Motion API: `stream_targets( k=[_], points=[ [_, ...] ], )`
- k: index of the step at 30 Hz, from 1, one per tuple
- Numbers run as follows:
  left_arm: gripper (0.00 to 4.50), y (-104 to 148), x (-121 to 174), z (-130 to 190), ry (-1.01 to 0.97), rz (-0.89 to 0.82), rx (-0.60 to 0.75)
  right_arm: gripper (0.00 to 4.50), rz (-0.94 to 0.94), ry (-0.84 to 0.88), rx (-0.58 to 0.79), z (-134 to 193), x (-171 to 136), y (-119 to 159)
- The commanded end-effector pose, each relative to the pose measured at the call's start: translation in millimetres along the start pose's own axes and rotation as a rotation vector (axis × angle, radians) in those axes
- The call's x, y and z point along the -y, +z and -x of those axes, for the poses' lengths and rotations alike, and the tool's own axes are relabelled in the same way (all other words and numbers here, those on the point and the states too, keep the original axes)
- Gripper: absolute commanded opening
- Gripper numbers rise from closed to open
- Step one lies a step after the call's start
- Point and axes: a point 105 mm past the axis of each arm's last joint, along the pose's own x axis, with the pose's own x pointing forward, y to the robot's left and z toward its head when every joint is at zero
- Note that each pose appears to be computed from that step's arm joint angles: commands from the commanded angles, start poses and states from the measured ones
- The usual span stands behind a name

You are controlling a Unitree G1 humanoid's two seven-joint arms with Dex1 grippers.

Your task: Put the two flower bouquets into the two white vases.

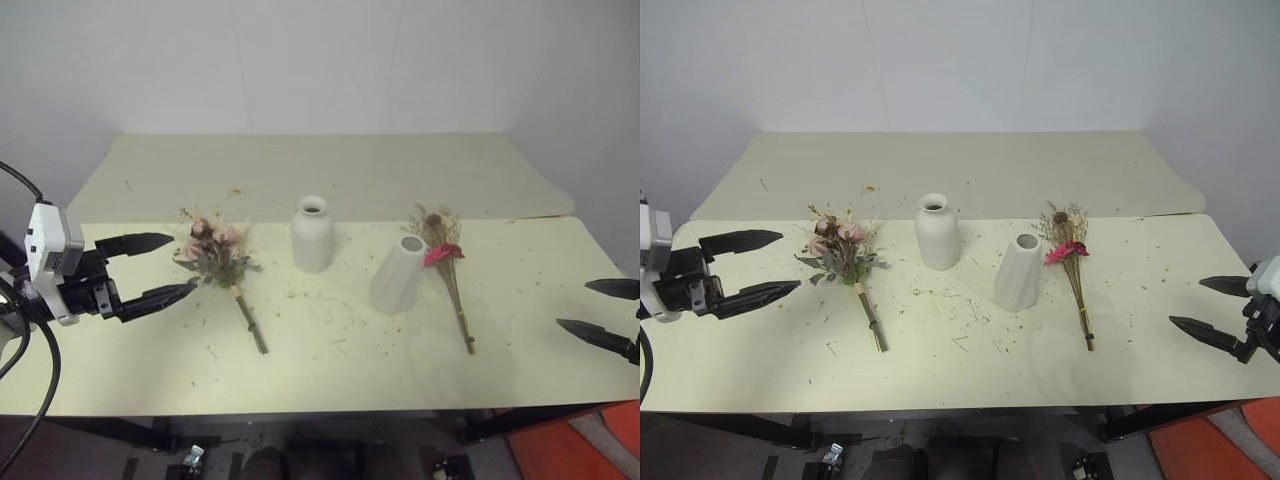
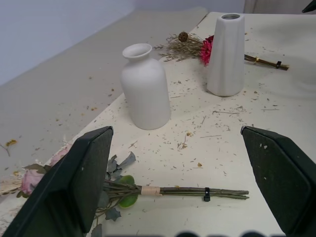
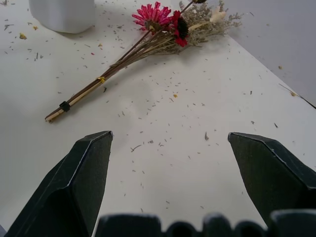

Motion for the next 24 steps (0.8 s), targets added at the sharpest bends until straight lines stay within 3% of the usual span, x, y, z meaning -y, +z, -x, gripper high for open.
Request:
stream_targets(
  k=[1, 16, 24],
  points=[
    [4.50, 11, 1, 3, 0.013, -0.038, 0.011, 4.42, 0.016, -0.015, 0.021, 1, 6, 8],
    [4.50, 8, 4, 1, 0.009, -0.031, 0.019, 4.42, -0.010, 0.001, 0.059, -6, 7, 21],
    [4.50, 8, 20, -29, -0.145, -0.044, 0.073, 4.42, -0.167, 0.040, 0.108, -58, -10, 53]
  ],
)
